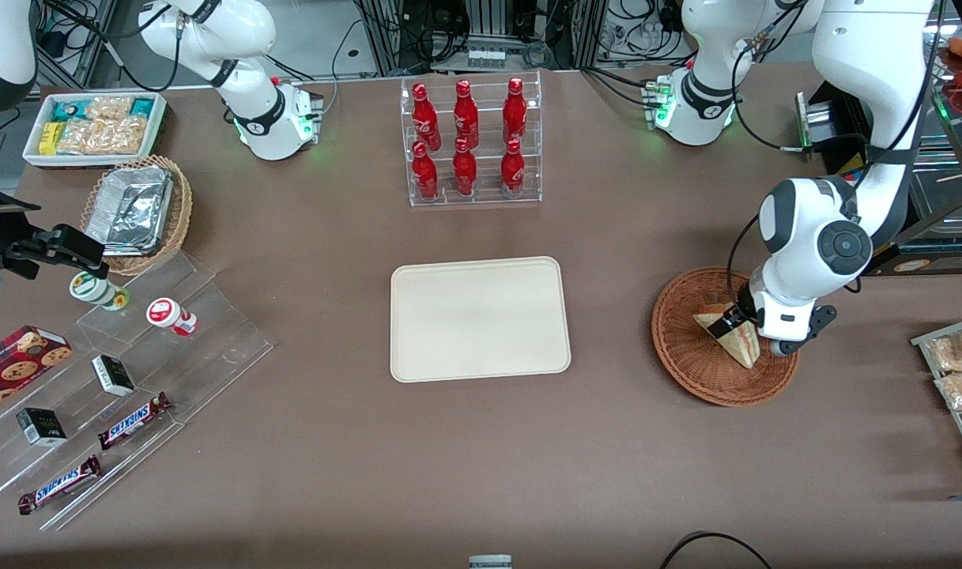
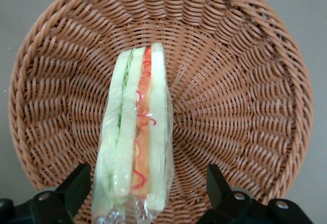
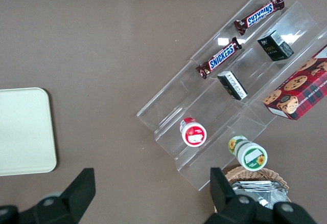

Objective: Place sandwich from basket to tray
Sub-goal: 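Lower the open left gripper around the wrapped sandwich and close it, then lift the sandwich out of the basket with the left gripper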

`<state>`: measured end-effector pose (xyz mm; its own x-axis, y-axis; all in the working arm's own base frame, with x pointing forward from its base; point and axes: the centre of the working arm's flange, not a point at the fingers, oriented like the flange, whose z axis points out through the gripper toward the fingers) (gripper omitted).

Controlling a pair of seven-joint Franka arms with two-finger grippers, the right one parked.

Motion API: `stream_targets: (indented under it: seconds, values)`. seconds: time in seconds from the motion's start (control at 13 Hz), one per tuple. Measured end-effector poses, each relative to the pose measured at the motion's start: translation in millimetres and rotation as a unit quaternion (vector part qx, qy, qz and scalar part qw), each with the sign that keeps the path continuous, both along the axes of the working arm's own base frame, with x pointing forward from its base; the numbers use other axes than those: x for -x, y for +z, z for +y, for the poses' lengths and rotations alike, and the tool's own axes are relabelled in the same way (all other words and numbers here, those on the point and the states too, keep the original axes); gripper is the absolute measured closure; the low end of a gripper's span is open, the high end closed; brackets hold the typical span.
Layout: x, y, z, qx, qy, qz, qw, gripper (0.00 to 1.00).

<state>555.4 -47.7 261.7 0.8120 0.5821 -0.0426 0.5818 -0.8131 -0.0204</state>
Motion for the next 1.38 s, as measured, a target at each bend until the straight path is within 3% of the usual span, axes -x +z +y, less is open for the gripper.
stream_targets:
  seconds: [0.23, 0.38, 0.77, 0.92, 1.23, 1.38]
  values:
    - [-0.1, -7.0, 9.7, -0.003, 0.009, 0.005, 0.9999, 0.0]
    - [0.0, -8.5, 13.0, -0.003, 0.013, 0.007, 0.9999, 0.06]
    - [1.1, -13.8, 13.2, -0.005, 0.039, 0.013, 0.9991, 0.6]
    - [0.8, -12.4, 13.2, -0.006, 0.043, 0.019, 0.9989, 0.69]
    - [-17.8, 28.7, 7.8, -0.011, 0.038, 0.06, 0.9974, 0.74]
    - [-26.1, 55.7, -8.0, -0.01, 0.018, 0.074, 0.997, 0.83]
